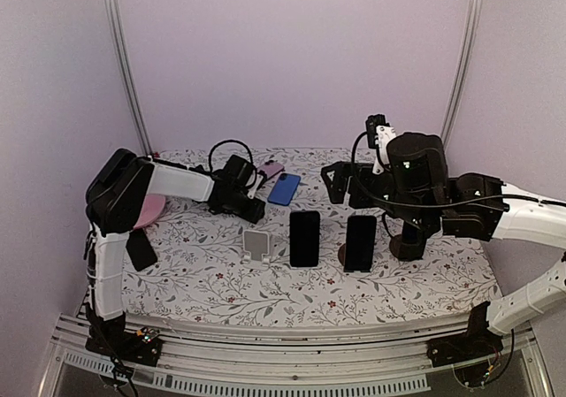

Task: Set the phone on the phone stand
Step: Move the phone to the center of the board.

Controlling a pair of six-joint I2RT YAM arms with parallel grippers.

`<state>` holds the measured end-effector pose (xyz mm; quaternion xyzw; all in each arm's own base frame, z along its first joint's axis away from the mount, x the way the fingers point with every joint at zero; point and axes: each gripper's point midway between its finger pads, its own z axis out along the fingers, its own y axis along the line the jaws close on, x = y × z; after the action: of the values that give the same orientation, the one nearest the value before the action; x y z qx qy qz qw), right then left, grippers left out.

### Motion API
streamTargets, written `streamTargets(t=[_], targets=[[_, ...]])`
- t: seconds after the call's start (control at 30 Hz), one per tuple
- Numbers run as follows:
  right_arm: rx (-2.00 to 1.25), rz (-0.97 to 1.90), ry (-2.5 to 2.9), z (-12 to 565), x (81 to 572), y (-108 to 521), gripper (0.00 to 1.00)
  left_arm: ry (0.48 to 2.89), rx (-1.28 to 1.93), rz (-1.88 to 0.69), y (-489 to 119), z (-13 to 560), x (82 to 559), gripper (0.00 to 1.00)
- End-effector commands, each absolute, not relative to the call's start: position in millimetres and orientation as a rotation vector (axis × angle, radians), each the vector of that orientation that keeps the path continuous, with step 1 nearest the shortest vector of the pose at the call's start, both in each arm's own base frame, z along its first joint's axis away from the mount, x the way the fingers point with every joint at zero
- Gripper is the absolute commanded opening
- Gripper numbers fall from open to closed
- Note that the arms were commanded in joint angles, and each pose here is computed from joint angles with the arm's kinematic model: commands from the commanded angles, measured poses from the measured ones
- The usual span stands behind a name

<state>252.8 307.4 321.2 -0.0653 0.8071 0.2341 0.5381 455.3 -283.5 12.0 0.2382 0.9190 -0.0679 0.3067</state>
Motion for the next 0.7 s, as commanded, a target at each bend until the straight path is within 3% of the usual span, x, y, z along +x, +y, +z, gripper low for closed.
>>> streamTargets(t=[0.0,0.33,0.67], targets=[[-0.125,0.600,1.917,325.0,248.5,298.7,0.99,2.395,0.578,-0.249,-289.9,28.8,461.9,0.60],[-0.108,0.570,1.926,321.9,251.2,296.5,0.99,2.326,0.538,-0.295,-332.9,46.1,490.7,0.88],[-0.113,0.555,1.919,324.6,253.1,296.9,0.99,2.408,0.546,-0.214,-355.7,11.3,507.2,0.94]])
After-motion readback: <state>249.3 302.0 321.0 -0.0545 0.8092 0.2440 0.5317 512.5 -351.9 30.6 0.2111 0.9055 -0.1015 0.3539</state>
